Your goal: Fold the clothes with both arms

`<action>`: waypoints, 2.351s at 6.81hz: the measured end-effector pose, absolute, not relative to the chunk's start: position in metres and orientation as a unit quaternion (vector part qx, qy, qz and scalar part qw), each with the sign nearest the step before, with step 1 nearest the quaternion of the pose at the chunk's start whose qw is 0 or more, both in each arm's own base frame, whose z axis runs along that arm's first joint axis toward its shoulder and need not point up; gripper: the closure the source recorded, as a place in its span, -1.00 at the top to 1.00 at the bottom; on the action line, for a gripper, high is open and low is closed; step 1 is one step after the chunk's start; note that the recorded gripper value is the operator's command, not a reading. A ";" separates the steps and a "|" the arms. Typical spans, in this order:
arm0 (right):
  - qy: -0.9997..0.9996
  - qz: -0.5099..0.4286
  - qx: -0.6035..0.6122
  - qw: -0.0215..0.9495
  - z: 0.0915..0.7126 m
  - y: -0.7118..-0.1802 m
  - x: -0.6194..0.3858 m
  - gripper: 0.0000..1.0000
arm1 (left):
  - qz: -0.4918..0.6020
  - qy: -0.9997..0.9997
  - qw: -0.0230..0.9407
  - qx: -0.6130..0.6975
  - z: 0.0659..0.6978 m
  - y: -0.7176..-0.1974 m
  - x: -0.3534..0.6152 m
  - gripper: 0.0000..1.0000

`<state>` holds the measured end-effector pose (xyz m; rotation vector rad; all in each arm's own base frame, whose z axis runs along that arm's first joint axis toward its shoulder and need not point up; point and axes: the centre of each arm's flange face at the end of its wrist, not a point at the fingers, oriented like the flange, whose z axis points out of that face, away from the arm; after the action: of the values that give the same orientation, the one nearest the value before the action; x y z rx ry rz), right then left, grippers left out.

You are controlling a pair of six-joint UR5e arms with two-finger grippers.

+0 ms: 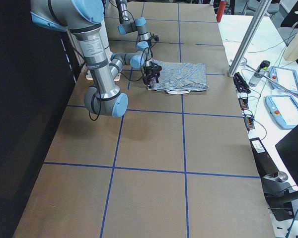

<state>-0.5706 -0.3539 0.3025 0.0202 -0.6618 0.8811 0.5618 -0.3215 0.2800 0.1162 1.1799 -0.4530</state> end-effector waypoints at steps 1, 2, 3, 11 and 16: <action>-0.315 0.419 0.009 0.852 0.302 -0.354 -0.570 -1.00 | -0.212 0.551 0.806 0.054 0.280 -0.321 0.562 -1.00; -0.316 0.419 0.009 0.851 0.301 -0.354 -0.570 -1.00 | -0.212 0.551 0.806 0.054 0.281 -0.321 0.562 -1.00; -0.318 0.420 0.009 0.850 0.297 -0.356 -0.570 -1.00 | -0.212 0.551 0.805 0.054 0.280 -0.321 0.562 -1.00; -0.382 0.410 -0.002 0.828 0.216 -0.330 -0.512 -1.00 | -0.183 0.547 0.814 0.064 0.200 -0.302 0.485 -1.00; -0.390 0.388 -0.044 0.834 0.153 -0.234 -0.457 -1.00 | -0.148 0.512 0.845 0.035 0.134 -0.270 0.393 -1.00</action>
<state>-0.4567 -0.2336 0.1527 -0.0943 -0.8256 0.8227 0.3934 -0.2704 0.1344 0.0734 1.0801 -0.3119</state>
